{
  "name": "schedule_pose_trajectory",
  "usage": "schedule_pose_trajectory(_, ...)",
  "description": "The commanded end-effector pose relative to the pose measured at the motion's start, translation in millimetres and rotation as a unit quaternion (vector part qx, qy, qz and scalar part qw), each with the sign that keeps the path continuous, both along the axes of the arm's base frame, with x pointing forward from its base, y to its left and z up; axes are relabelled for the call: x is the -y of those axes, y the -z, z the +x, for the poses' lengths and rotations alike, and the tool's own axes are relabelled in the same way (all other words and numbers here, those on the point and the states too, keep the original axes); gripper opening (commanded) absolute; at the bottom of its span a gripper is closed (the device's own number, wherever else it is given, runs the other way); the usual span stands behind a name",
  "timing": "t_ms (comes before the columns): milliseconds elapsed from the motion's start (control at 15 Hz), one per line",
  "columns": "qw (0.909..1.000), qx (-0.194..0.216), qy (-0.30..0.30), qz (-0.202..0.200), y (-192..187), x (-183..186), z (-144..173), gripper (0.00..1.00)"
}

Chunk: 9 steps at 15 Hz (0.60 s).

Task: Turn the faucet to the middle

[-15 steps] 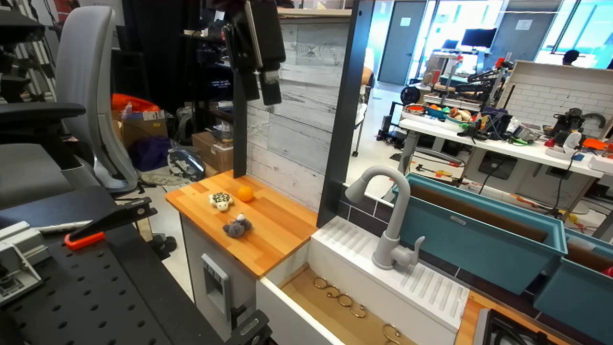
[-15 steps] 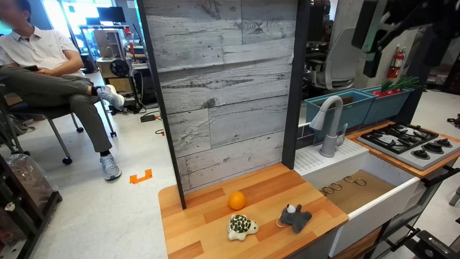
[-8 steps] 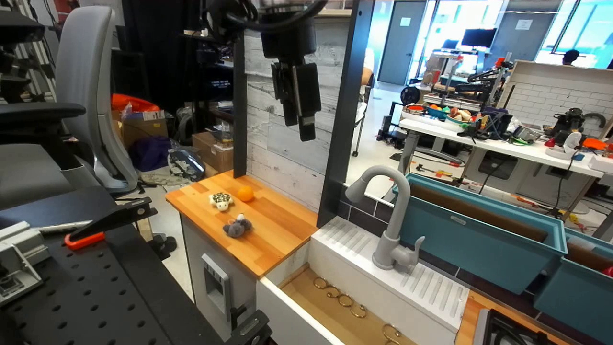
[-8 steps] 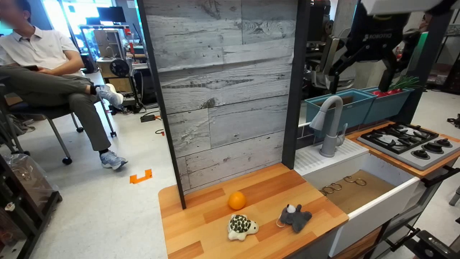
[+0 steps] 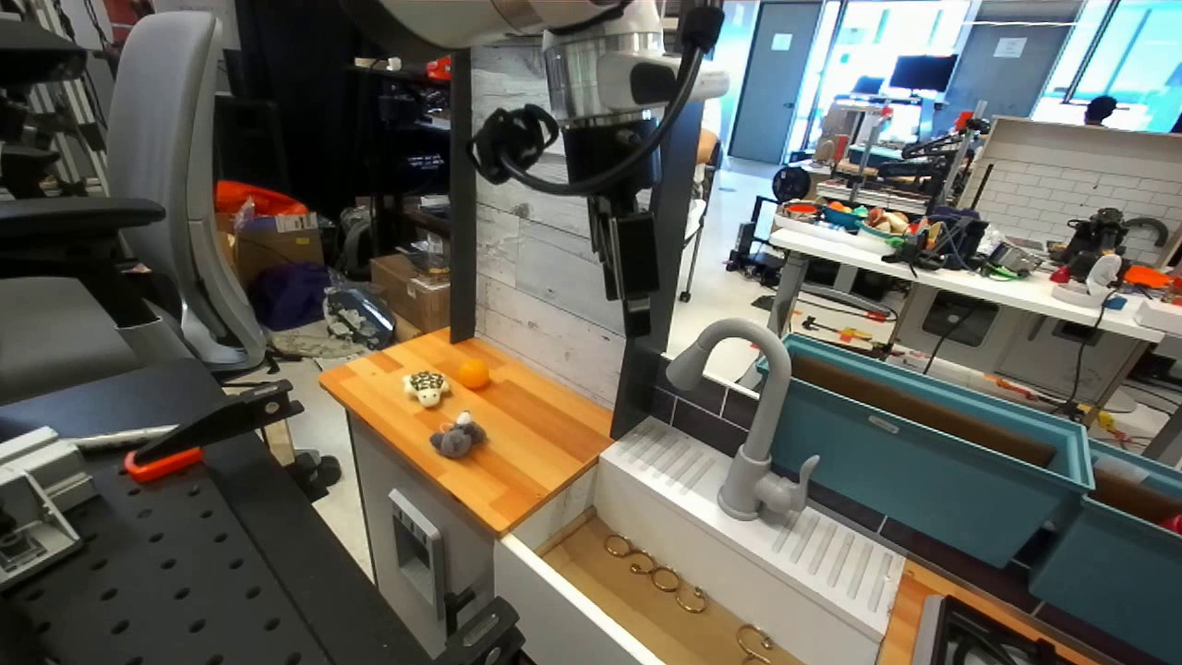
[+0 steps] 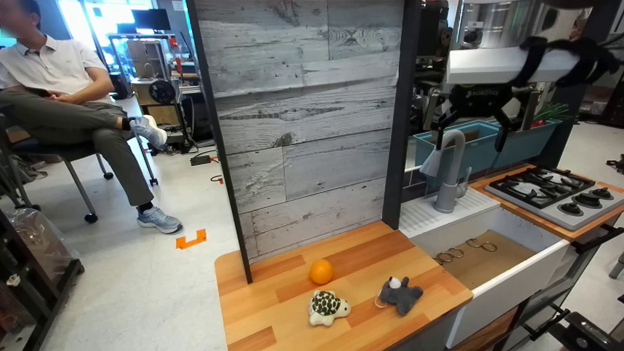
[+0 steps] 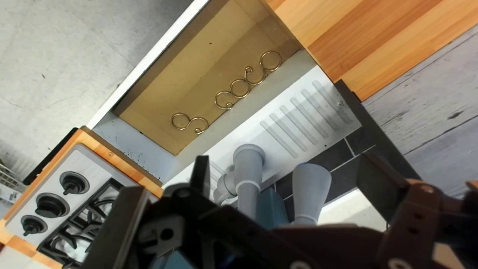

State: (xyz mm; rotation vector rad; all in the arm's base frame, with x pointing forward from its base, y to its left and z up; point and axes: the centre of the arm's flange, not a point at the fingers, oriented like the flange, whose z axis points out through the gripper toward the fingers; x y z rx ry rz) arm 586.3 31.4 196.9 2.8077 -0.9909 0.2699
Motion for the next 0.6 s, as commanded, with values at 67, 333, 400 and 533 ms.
schedule_pose_trajectory(67,0.9989,0.018,0.044,0.001,22,12,29,1.0)
schedule_pose_trajectory(333,0.9981,0.04,0.047,0.009,31,18,44,1.0)
schedule_pose_trajectory(400,0.9978,0.047,0.046,0.009,33,18,47,1.0)
schedule_pose_trajectory(533,0.9972,0.063,0.039,0.006,36,18,51,1.0)
